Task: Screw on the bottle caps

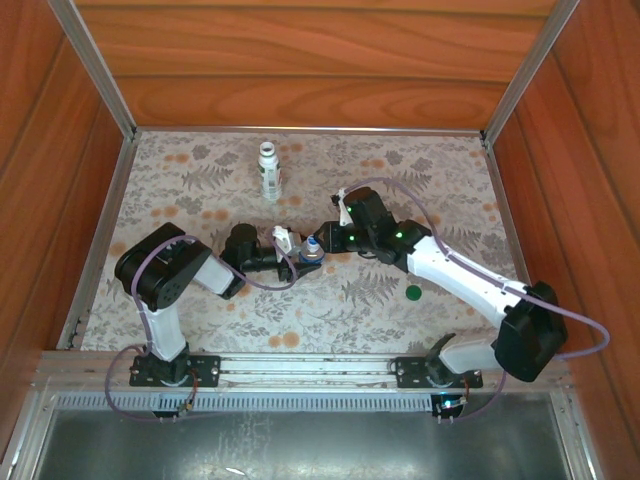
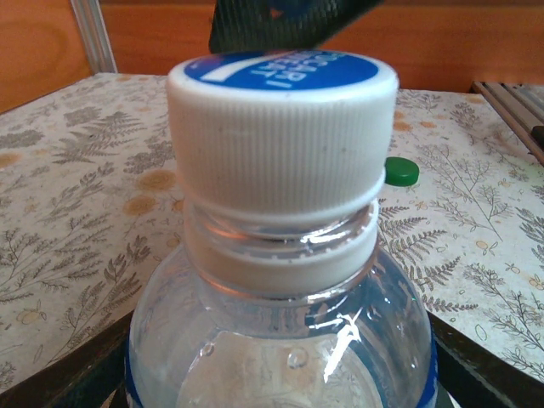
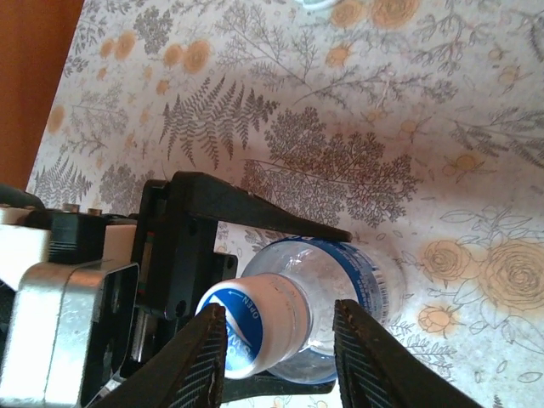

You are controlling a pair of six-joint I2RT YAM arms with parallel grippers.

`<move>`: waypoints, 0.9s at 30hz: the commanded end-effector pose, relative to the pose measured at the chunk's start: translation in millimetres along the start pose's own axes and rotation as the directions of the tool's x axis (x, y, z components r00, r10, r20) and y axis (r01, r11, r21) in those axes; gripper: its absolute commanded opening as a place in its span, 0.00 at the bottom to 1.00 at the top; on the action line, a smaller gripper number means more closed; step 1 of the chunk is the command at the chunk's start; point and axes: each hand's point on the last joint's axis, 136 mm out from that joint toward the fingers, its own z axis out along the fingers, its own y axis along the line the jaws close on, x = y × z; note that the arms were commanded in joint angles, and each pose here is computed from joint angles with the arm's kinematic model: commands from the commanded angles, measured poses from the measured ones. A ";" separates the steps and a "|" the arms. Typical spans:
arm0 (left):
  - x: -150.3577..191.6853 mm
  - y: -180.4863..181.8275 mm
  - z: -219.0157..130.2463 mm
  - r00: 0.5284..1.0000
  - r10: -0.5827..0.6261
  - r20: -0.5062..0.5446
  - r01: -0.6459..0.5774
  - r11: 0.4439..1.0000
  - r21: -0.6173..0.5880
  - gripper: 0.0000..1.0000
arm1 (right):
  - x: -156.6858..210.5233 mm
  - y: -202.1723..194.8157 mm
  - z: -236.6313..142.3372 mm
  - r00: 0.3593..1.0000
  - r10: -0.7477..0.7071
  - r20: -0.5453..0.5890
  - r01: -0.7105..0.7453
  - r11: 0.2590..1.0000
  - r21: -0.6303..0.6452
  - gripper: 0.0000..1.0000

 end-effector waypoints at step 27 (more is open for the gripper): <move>29.3 -6.9 1.4 0.993 -0.077 -0.086 0.079 0.997 0.019 0.67 | 18.1 10.4 -20.3 0.998 0.042 -0.043 -0.047 0.992 -0.115 0.32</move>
